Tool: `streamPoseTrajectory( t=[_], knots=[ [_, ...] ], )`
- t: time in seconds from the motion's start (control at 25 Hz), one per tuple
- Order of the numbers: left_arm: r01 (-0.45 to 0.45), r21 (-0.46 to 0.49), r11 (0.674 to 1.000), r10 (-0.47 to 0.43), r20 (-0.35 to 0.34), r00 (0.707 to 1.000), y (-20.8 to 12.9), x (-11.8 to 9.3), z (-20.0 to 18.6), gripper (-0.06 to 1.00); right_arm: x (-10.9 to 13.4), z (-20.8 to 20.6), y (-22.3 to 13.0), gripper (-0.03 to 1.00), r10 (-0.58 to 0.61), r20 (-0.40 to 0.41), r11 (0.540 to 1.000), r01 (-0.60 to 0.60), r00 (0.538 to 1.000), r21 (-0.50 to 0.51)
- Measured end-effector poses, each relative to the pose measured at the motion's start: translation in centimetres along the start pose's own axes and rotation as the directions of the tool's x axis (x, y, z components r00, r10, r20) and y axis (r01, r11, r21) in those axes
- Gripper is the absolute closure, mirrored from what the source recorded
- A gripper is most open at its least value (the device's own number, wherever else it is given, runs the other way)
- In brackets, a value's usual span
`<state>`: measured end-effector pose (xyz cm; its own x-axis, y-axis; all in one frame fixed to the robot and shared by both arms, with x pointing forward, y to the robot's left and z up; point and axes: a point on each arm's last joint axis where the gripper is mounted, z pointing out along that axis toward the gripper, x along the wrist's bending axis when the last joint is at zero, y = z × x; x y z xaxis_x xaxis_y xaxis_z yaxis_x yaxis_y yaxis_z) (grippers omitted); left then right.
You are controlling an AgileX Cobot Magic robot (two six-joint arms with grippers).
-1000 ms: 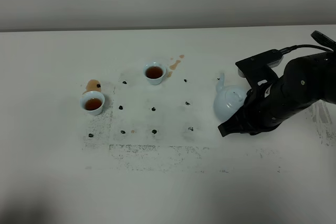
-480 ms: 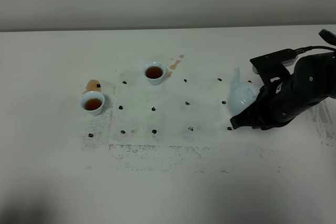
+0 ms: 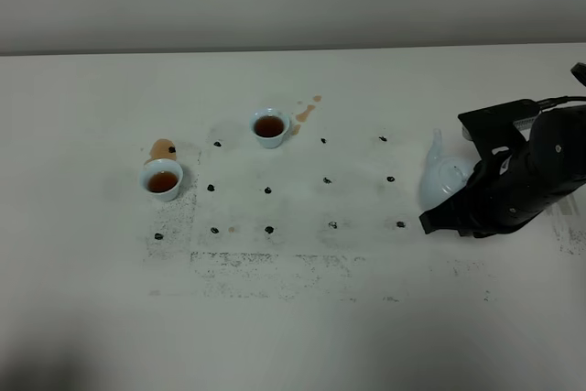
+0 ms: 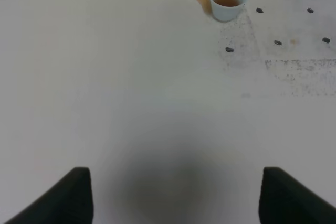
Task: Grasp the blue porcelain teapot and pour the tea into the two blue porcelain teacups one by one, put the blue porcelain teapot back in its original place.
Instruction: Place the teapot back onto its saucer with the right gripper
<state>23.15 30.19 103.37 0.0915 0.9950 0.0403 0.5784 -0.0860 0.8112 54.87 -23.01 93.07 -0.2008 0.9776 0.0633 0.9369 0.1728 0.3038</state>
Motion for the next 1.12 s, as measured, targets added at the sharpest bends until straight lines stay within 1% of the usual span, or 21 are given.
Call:
streamPoseTrajectory(
  t=[0.28,0.64,0.88,1.12],
  knots=[
    [0.0,0.0,1.0,0.0,0.0,1.0,0.0,0.0,0.0,0.28,0.0,0.2,-0.2,0.88,0.01,-0.003,1.0,-0.01,1.0,-0.013],
    [0.0,0.0,1.0,0.0,0.0,1.0,0.0,0.0,0.0,0.28,0.0,0.2,-0.2,0.88,0.01,-0.002,1.0,-0.01,1.0,-0.003],
    [0.0,0.0,1.0,0.0,0.0,1.0,0.0,0.0,0.0,0.28,-0.7,0.1,-0.5,0.88,0.045,0.014,0.999,-0.045,0.999,0.02],
    [0.0,0.0,1.0,0.0,0.0,1.0,0.0,0.0,0.0,0.28,-1.3,0.3,-0.8,0.88,0.054,0.028,0.998,-0.055,0.998,0.028]
  ],
)
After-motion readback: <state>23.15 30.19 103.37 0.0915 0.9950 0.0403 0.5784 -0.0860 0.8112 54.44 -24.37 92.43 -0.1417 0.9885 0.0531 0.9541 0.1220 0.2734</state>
